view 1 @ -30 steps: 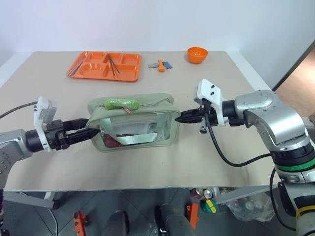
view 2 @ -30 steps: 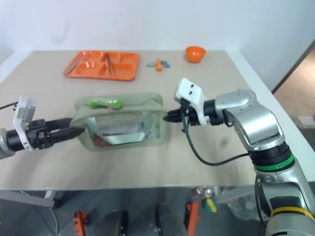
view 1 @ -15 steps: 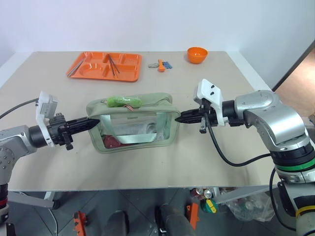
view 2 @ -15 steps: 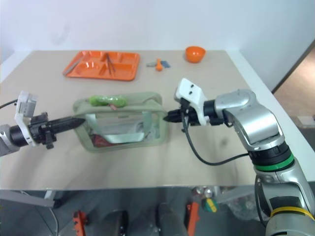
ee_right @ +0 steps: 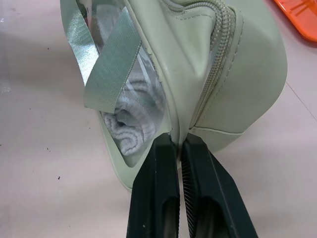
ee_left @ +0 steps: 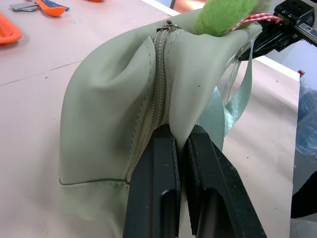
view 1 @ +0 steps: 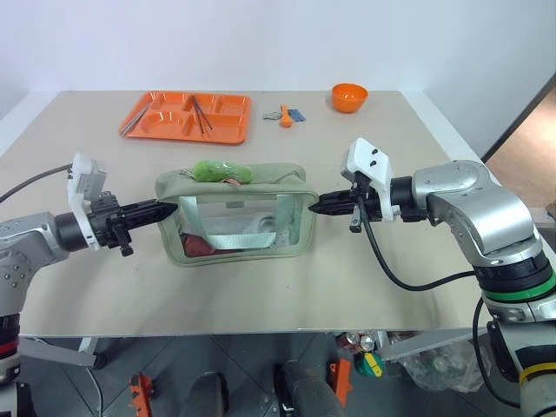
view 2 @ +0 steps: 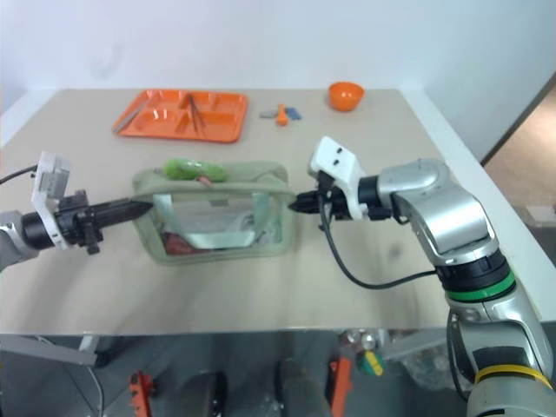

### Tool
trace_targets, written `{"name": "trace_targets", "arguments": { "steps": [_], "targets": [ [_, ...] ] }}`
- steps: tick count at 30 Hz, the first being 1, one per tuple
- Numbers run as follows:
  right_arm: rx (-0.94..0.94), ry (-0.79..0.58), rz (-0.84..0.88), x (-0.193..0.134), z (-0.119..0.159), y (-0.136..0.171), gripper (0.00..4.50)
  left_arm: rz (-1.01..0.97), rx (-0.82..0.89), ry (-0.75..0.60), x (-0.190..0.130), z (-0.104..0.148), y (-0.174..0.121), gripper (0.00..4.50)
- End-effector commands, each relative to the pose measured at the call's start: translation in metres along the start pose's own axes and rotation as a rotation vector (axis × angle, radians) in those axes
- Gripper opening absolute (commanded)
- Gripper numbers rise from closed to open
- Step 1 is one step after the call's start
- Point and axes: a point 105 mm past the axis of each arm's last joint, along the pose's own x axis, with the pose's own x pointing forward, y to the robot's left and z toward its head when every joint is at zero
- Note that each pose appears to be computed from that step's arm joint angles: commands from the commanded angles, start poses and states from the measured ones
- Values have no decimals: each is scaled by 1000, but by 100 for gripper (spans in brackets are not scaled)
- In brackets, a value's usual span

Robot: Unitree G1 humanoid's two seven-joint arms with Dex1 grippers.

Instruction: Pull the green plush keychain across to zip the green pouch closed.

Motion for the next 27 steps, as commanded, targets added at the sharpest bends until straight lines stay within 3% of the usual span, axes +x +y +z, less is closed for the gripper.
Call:
{"name": "trace_targets", "arguments": {
  "steps": [1, 6, 10, 14, 18, 22, 27],
  "targets": [
    [-40, -18, -29, -8, 9, -4, 133, -2, 44, -28, 0, 11, -1, 0],
    [-79, -5, 11, -14, 10, 3, 296, -8, 49, -31, 2, 11, -1, 0],
    [-108, 15, 48, -36, 6, 3, 440, -12, 54, -34, 4, 12, -2, 0],
    [-94, -61, -92, -58, 23, -30, 446, -14, 57, -37, 5, 13, -2, 0],
    [-88, -232, -239, -71, 70, -64, 446, -16, 61, -35, 4, 12, -2, 0],
    [-137, -313, -134, -45, 110, -47, 446, -20, 63, -36, 6, 12, -2, 0],
    [-208, -313, -6, -10, 126, -24, 446, -28, 67, -39, 8, 13, -2, 0]
  ]
}}
